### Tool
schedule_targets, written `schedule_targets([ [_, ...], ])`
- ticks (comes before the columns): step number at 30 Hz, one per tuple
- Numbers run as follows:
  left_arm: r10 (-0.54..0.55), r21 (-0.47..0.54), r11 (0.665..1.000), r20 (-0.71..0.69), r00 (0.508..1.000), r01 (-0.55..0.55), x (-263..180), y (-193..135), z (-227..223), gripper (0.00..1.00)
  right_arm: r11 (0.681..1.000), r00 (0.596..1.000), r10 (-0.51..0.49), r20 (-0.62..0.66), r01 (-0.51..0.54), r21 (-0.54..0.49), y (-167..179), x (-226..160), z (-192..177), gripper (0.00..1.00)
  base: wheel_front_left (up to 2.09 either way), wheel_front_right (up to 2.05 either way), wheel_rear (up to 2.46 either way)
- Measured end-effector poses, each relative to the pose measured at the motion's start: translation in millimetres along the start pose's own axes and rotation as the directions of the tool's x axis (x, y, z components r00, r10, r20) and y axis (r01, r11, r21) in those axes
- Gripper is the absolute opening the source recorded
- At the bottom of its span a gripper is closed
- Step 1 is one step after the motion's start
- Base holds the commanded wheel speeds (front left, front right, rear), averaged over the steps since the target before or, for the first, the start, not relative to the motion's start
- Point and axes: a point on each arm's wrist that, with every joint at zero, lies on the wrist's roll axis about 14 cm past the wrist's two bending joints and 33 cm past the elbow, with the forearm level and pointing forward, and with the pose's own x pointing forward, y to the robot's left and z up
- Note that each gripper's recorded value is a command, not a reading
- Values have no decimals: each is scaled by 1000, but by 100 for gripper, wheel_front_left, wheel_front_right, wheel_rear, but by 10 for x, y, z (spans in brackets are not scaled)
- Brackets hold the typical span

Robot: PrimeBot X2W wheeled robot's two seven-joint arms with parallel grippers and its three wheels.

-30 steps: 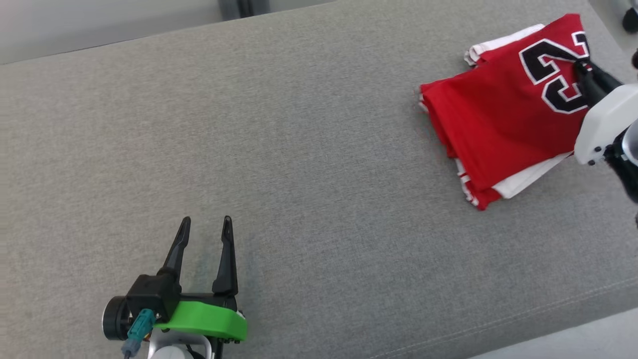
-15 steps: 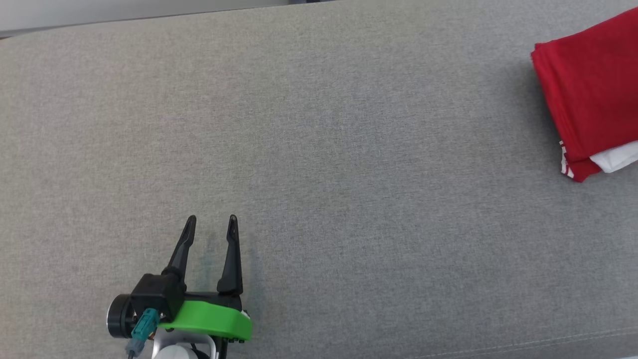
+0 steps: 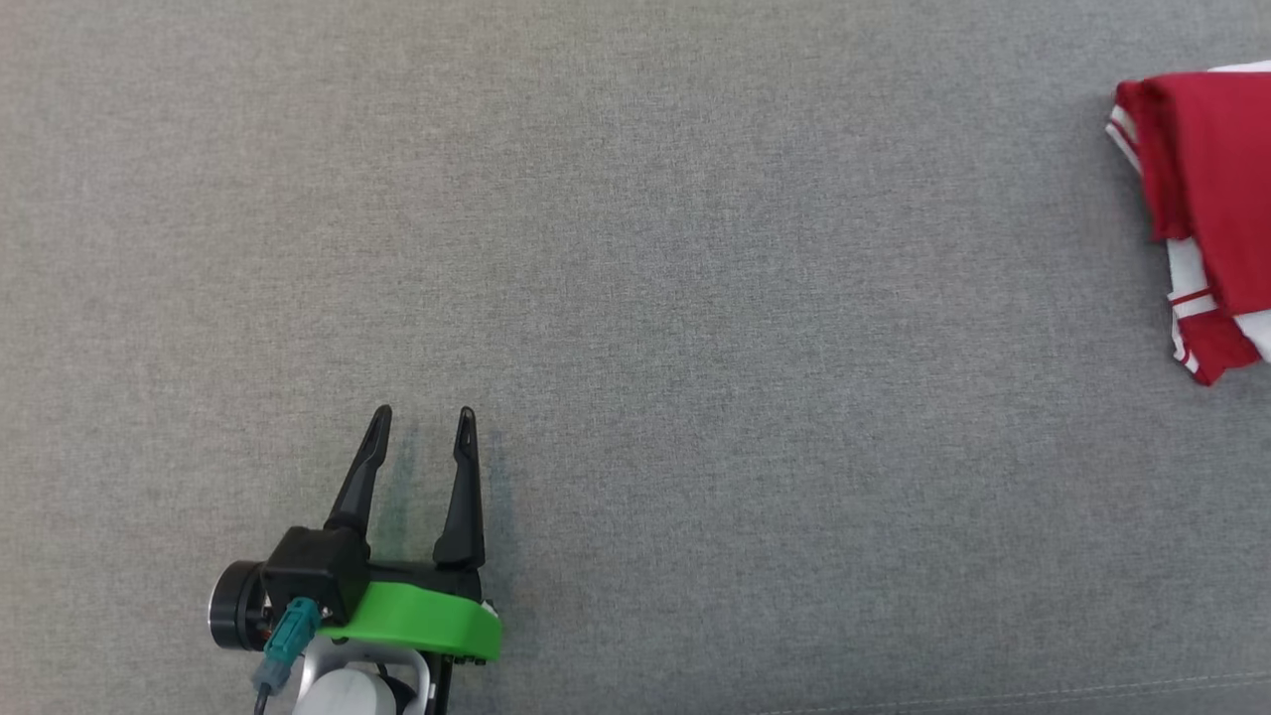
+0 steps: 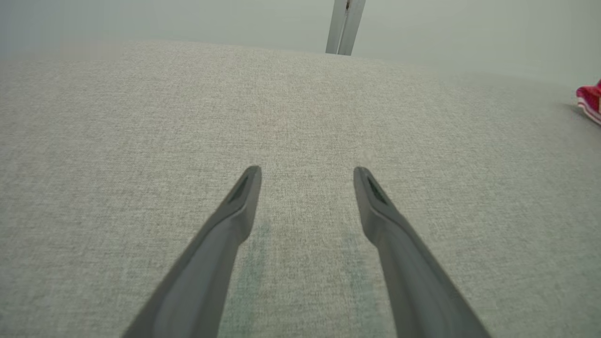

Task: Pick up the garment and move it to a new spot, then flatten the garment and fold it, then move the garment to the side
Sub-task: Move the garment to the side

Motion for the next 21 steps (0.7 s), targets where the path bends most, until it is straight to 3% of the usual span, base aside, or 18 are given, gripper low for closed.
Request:
schedule_targets([
  [9,-29,3,1000,-9,1000,29,70,-74,-42,100,1000,999,-7,38,7,14,24,-13,-69,100,0,0,0],
  [21,-30,17,999,110,993,29,145,-62,387,100,988,950,92,297,-125,94,464,-331,592,100,0,0,0],
])
